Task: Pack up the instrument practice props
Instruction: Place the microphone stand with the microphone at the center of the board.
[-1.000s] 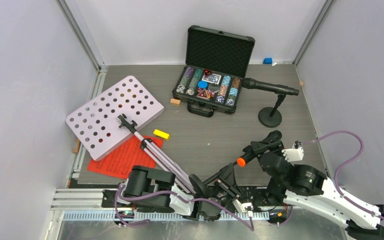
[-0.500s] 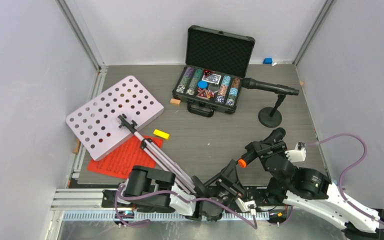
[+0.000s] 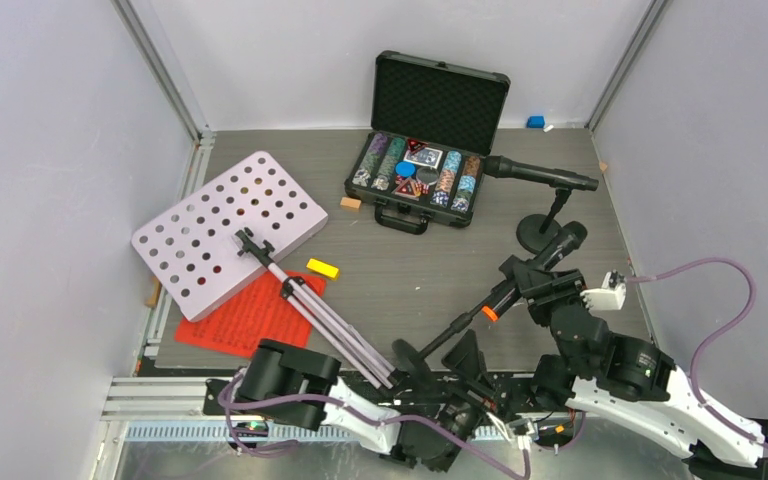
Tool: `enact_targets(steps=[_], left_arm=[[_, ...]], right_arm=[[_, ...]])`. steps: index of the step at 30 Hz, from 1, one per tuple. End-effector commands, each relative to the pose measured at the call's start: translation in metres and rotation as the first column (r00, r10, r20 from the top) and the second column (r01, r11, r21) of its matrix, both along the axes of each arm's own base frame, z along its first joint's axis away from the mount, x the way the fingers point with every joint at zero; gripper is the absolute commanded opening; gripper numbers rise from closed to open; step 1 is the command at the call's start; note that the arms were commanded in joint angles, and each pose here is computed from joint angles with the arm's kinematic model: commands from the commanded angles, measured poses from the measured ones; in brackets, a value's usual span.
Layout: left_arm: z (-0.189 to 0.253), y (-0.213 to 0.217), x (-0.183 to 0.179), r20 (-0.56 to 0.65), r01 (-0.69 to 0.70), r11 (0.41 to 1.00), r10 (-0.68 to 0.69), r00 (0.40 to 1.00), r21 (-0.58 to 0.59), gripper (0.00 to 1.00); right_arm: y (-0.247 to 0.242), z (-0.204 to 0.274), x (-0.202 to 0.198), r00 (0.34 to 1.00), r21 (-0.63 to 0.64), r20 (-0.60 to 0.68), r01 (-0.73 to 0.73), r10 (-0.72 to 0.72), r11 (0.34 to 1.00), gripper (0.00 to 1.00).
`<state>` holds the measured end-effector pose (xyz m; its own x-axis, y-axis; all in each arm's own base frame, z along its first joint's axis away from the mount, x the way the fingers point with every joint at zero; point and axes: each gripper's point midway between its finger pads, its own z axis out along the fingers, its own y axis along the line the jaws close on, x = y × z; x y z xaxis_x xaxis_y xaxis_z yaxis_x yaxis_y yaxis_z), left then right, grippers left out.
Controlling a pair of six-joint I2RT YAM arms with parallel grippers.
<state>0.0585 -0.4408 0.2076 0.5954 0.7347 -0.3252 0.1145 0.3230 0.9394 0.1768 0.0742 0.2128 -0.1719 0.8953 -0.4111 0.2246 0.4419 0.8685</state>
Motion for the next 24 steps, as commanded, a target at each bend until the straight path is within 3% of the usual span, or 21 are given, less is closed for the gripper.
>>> enact_targets(steps=[1, 7, 10, 16, 17, 18, 20, 22, 24], left_arm=[[0.06, 0.009, -0.034, -0.199, 0.016, 0.915, -0.105, 0.974, -0.404, 1.0], [0.092, 0.014, -0.08, -0.273, 0.044, 0.854, -0.214, 0.938, -0.518, 1.0], [0.103, 0.032, -0.077, -0.365, -0.03, 0.781, -0.258, 0.894, -0.624, 1.0], [0.116, 0.074, -0.039, -0.466, -0.117, 0.664, -0.377, 0.801, -0.739, 1.0], [0.12, 0.076, -0.032, -0.489, -0.124, 0.638, -0.435, 0.756, -0.76, 1.0], [0.117, 0.077, -0.024, -0.53, -0.113, 0.653, -0.486, 0.695, -0.749, 1.0], [0.11, 0.09, 0.012, -0.609, -0.207, 0.616, -0.564, 0.557, -0.76, 1.0], [0.115, 0.113, 0.035, -0.571, -0.242, 0.539, -0.606, 0.553, -0.807, 1.0], [0.117, 0.135, 0.055, -0.581, -0.264, 0.543, -0.569, 0.582, -0.797, 1.0]], right_arm=[[-0.02, 0.095, 0.011, 0.965, 0.237, 0.214, 0.102, -0.155, 0.966, 0.0], [-0.019, 0.131, 0.009, 0.951, 0.102, 0.297, 0.058, -0.086, 0.993, 0.0], [-0.007, 0.145, 0.01, 0.94, 0.015, 0.34, 0.008, -0.013, 1.0, 0.0], [0.025, 0.156, 0.012, 0.897, -0.297, 0.387, -0.098, 0.213, 0.95, 0.0], [0.031, 0.155, 0.012, 0.886, -0.367, 0.384, -0.112, 0.26, 0.923, 0.0], [0.033, 0.158, 0.012, 0.877, -0.387, 0.394, -0.115, 0.277, 0.915, 0.0], [0.038, 0.161, 0.012, 0.853, -0.468, 0.401, -0.122, 0.334, 0.875, 0.0], [0.044, 0.161, 0.011, 0.824, -0.566, 0.399, -0.124, 0.403, 0.815, 0.0], [0.059, 0.161, 0.006, 0.768, -0.642, 0.394, -0.164, 0.506, 0.749, 0.0]])
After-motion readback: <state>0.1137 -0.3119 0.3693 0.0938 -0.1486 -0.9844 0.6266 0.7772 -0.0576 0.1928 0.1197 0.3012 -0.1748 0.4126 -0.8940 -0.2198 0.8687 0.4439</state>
